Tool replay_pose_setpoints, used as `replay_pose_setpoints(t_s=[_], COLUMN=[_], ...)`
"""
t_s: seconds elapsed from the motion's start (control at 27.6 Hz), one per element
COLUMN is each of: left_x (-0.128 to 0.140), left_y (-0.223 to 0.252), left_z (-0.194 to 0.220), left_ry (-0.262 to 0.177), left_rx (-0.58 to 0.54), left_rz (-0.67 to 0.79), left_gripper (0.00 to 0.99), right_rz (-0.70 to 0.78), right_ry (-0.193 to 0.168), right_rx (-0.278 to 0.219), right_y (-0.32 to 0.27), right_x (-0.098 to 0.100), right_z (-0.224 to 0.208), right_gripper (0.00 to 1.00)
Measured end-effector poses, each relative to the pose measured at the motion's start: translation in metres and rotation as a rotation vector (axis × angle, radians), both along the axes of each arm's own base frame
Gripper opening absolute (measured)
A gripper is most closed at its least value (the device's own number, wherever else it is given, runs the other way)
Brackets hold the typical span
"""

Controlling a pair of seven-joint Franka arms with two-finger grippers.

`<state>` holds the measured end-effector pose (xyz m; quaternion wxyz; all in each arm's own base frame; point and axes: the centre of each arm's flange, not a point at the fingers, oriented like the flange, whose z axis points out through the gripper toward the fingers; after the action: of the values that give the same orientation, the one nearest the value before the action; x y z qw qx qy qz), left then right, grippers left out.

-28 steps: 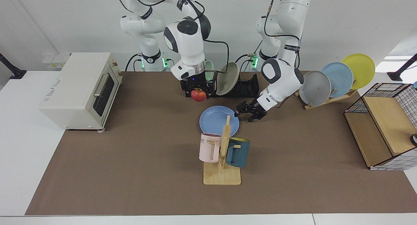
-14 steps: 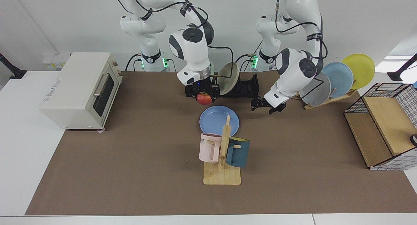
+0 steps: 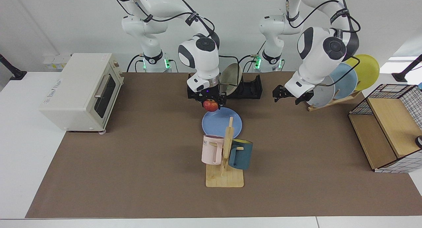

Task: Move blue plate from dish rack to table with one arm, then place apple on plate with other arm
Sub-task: 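Release the plate and retract the left gripper while the right gripper lowers the apple, then open the right gripper over the plate and withdraw it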

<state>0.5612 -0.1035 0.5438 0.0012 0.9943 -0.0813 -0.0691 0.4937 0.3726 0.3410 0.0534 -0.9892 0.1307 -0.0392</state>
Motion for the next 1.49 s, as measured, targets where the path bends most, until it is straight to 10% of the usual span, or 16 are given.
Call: replay_pose_setpoints(t_s=[0.51,1.49], left_x=[-0.037,-0.031], left_y=[0.013,0.027], left_z=[0.071,0.071], left_ry=[-0.06,-0.07], left_rx=[0.01,0.008], left_rz=[0.021,0.055], left_gripper=[0.991,0.991], right_rz=[-0.02,-0.074], right_ry=[0.017,0.002], right_rx=[0.028,0.029], right_y=[0.005,0.014], right_x=[0.002,0.02], right_z=[-0.025,0.022], right_gripper=[0.81,1.0])
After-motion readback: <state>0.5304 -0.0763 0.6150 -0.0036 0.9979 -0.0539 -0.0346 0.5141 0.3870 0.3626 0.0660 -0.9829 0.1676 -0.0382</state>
